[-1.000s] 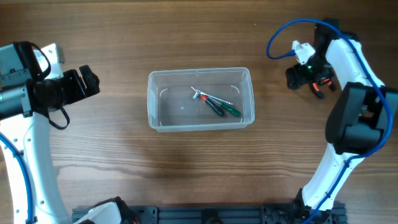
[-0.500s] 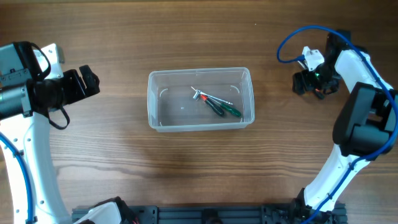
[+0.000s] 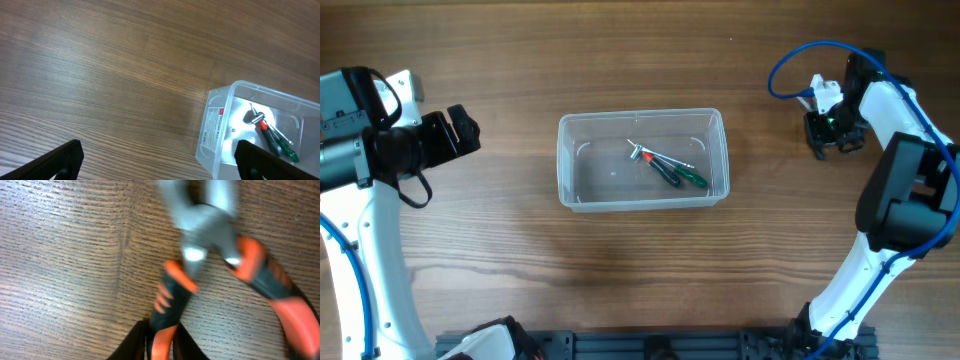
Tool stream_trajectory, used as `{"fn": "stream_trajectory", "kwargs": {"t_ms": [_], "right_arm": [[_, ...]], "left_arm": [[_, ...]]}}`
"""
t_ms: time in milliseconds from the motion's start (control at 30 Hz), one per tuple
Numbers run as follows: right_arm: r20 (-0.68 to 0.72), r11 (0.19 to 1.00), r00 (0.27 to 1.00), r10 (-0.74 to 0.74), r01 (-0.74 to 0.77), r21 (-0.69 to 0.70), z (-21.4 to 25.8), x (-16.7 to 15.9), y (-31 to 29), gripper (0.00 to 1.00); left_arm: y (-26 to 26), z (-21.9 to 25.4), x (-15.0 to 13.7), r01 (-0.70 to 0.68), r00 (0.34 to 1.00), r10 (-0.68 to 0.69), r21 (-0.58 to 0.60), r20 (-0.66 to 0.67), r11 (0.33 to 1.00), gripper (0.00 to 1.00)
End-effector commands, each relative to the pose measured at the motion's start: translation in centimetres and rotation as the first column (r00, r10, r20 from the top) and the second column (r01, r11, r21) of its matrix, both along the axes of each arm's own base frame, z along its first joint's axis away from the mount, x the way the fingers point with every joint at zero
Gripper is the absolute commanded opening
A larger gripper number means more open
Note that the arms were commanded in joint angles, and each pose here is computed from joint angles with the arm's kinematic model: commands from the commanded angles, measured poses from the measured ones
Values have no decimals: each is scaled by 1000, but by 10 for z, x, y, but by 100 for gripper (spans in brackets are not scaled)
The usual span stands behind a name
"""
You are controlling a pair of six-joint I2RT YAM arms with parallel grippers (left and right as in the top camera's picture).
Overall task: Pack container
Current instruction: 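Place the orange-black pliers into the container and release them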
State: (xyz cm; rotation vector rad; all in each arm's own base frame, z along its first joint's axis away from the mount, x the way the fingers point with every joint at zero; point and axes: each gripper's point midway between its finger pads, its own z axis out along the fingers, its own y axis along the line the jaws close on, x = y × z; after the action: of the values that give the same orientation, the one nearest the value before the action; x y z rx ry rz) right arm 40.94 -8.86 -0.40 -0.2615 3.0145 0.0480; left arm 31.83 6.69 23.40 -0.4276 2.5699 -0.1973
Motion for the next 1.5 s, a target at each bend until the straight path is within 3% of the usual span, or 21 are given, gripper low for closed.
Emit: {"fn": "stream_trajectory", "kwargs": {"t_ms": [0,67,233,300,367,433,533,600,700,800,900,1000,1033,1067,1133,1167,1233,1300,1367,1400,1467], "right_arm": [[-75,998,997,-9,13,54,-22,-18,14,12],[-74,998,997,-9,13,54,-22,-18,13,5],[-46,994,997,-56,60,87,-12,-9,18,4],[106,988,994,-15,-1,154,47,18,43,4],[274,989,960,52,-88,121,116,35,66,4],[465,964,858,216,-264,39,201,35,115,5],[595,797,600,535,-592,-119,272,-7,221,4],[537,591,427,727,-788,-174,263,-51,289,4],[429,450,364,827,-886,-114,217,-81,335,4],[284,398,378,881,-917,-14,145,-91,353,4],[166,398,403,900,-915,64,82,-90,358,4],[117,405,414,903,-909,95,53,-90,358,7],[108,406,416,903,-908,100,48,-90,358,25],[104,413,423,900,-905,103,47,-90,358,56],[107,423,433,895,-900,103,48,-89,358,70],[109,447,457,883,-888,106,50,-88,359,73],[140,550,560,817,-829,102,71,-78,363,80],[247,767,745,619,-641,13,132,-42,352,82],[394,949,867,304,-312,-45,198,-14,306,86],[459,995,883,97,-100,-18,227,-7,271,94],[501,973,835,-228,212,88,263,-9,206,99]], "left_arm": [[-4,5,4,31,999,-31,-1,20,1000,100],[-4,5,4,31,999,-31,-1,19,1000,100],[-4,5,4,31,999,-31,-2,19,1000,100],[-4,5,4,31,999,-31,-1,19,1000,100],[-4,5,4,31,999,-31,-1,19,1000,100],[-4,5,4,31,999,-31,-1,19,1000,100],[-4,5,4,31,999,-31,-1,20,1000,100],[-3,6,5,31,999,-31,1,25,1000,100],[-3,6,5,31,999,-31,1,26,1000,100],[-3,6,5,31,999,-31,1,26,1000,100],[-3,6,5,31,999,-31,1,26,1000,100],[-3,6,5,31,999,-31,1,26,1000,100],[-3,6,5,31,999,-31,1,25,1000,100],[-3,5,5,31,999,-31,1,25,1000,100],[-3,6,5,31,999,-31,1,25,1000,100],[-3,6,5,31,999,-31,1,25,1000,100],[-3,6,5,31,999,-31,1,26,1000,100],[-3,6,5,31,999,-31,1,26,1000,100],[-3,6,5,31,999,-31,1,26,1000,100],[-3,6,5,31,999,-31,1,26,1000,100],[-3,6,5,31,999,-31,1,26,1000,100]]}}
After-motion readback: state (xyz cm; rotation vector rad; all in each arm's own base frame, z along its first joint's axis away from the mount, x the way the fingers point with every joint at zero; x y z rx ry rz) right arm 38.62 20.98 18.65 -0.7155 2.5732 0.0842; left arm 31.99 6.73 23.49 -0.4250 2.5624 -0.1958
